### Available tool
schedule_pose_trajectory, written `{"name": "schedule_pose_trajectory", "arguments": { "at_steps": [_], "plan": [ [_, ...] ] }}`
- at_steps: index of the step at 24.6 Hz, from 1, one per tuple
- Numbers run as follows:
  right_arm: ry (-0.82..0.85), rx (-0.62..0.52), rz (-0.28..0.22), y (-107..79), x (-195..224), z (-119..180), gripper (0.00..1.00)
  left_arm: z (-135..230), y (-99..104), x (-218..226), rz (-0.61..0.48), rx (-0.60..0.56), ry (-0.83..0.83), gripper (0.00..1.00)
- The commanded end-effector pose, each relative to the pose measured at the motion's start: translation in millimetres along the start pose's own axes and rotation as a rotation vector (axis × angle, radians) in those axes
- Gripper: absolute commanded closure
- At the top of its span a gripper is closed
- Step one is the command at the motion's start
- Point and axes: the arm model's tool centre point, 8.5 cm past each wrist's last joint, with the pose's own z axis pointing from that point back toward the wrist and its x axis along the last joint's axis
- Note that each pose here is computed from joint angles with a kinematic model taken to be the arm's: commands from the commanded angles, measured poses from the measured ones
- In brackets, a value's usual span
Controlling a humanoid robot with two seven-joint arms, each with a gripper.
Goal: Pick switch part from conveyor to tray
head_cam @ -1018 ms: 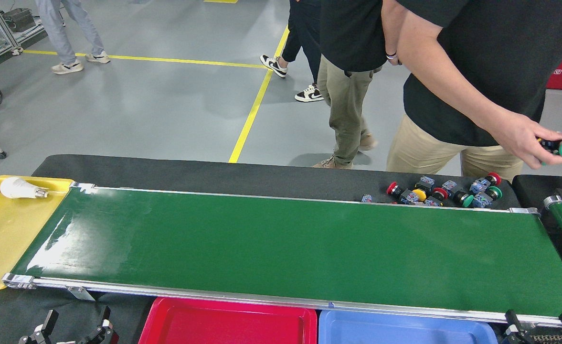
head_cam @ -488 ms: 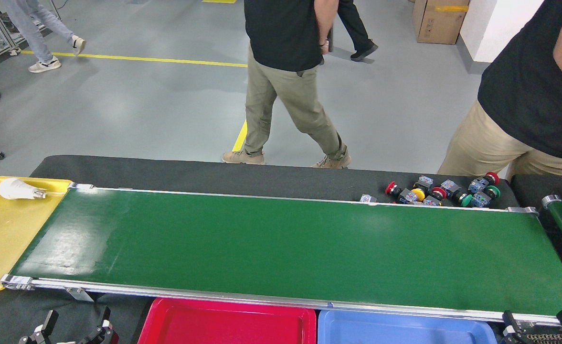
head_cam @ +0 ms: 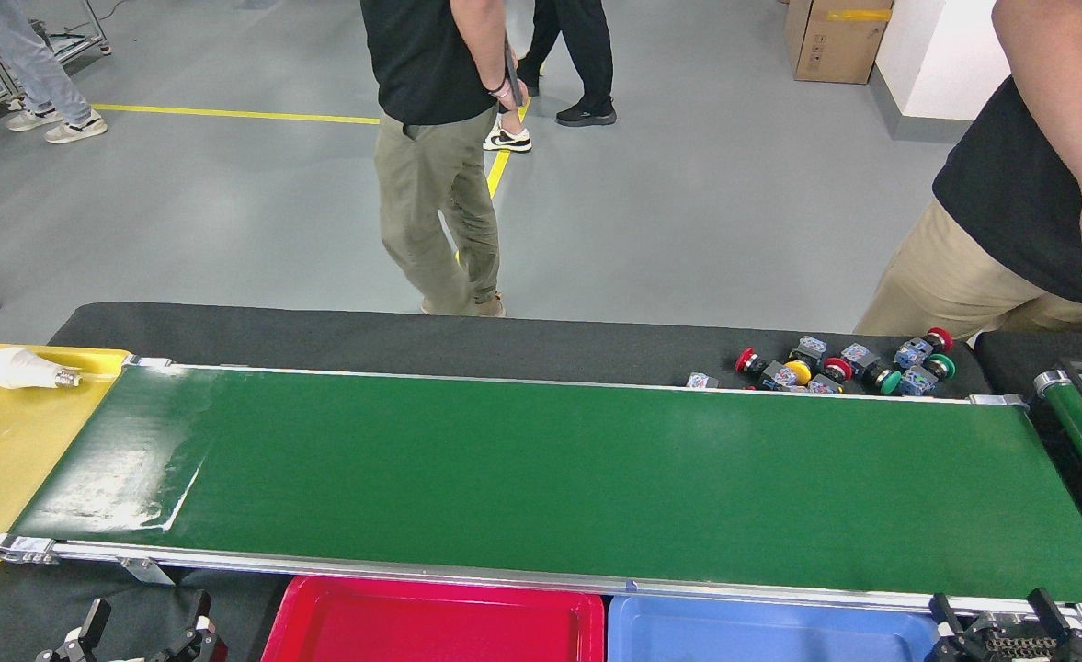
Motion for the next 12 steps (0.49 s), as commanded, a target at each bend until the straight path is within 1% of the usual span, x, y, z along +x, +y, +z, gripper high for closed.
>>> {"name": "schedule_pose_trajectory", "arguments": {
  "at_steps": [1, 5, 9, 12],
  "plan": [
    [0.002, -0.029, 0.003, -7.2, 1.5, -3.1, 0.01, -1.2, 6.1, -2.5, -0.005, 0.019, 0.005, 0.02],
    [0.037, -0.033, 0.008, -9.0, -6.0, -0.8, 0.01, -0.7, 7.5, -1.5, -0.003, 0.026, 0.008, 0.01],
    [0.083, -0.040, 0.019, -12.6, -19.9, 3.9, 0.01, -1.3, 14.2, 1.2, -0.001, 0.053, 0.009, 0.01],
    [0.084, -0.042, 0.016, -12.9, -20.4, 4.1, 0.01, -1.8, 13.7, 0.5, -0.013, 0.049, 0.002, 0.01]
  ]
}}
